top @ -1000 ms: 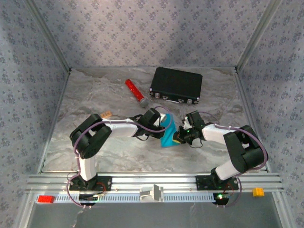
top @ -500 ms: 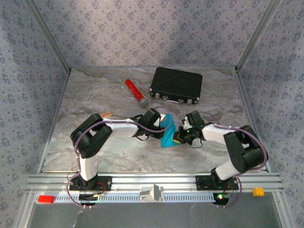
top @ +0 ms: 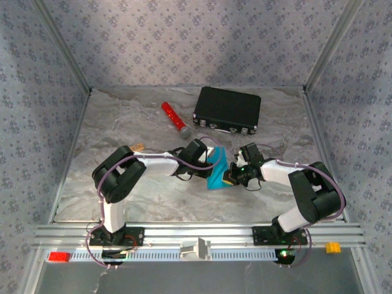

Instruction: Fold a paper plane with a square sheet of paper (pick it up from the middle)

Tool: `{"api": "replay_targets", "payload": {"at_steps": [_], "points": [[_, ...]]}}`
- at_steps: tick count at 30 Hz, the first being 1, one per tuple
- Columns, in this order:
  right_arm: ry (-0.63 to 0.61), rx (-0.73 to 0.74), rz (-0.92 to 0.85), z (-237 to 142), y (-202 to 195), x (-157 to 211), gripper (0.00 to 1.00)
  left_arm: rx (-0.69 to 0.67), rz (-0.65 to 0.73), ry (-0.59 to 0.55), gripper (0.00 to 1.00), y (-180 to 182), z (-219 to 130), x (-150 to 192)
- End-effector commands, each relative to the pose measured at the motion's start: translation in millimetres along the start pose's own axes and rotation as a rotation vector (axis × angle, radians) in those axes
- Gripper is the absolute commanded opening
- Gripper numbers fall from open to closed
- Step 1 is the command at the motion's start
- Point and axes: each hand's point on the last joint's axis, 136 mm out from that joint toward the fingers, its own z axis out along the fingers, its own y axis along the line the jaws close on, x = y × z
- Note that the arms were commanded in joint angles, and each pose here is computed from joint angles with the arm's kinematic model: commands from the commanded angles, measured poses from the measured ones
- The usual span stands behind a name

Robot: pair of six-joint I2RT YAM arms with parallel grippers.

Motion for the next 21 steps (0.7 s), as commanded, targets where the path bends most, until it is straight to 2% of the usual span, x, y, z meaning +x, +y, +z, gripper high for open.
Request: {"api": "replay_targets", "payload": {"at_steps": [1,8,17,21], "points": [[-0.037,0.002,0.008,-9,7,-8,0.05,-0.005,-0.017,0.050,0.02,4,7,11],[-0.093,-0.166,-0.002,-14,48,-28,0.02,0.005,-0.026,0.045,0.02,3,5,11],[-0.060,-0.200,-0.009,5,70,-32,0.02,0.008,-0.028,0.044,0.02,2,5,11],[-0.066,-0.160,0.010,10,60,-35,0.02,0.010,-0.027,0.045,0.02,1,5,12]]}}
